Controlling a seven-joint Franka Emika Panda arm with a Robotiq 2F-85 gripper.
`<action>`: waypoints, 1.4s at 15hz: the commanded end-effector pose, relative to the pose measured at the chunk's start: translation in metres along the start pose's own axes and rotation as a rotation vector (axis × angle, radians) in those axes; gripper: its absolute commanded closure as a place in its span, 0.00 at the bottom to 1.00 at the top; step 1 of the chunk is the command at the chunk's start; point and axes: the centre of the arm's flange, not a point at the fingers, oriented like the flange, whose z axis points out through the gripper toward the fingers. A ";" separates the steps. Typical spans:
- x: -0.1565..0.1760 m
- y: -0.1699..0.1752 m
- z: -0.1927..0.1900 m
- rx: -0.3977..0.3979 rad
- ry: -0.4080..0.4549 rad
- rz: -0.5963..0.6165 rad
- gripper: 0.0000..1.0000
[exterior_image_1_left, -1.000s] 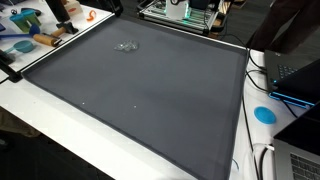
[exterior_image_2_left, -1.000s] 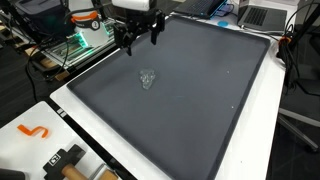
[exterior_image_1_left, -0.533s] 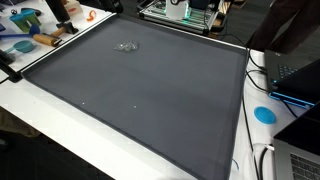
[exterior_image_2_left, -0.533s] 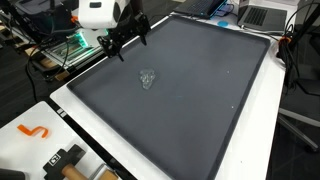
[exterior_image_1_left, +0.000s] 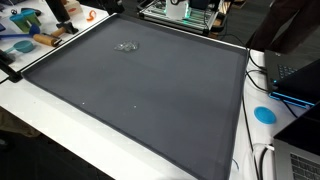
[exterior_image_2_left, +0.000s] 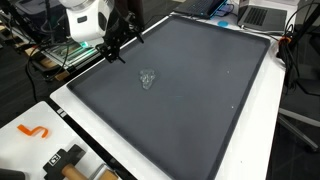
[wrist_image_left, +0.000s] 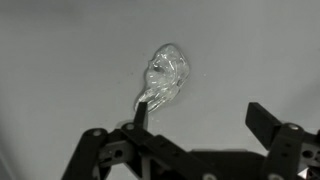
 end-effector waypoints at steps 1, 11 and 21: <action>-0.019 0.011 0.007 0.060 0.056 -0.036 0.00; -0.025 0.019 0.019 0.073 0.142 -0.086 0.00; -0.016 0.014 0.022 0.033 0.158 -0.117 0.00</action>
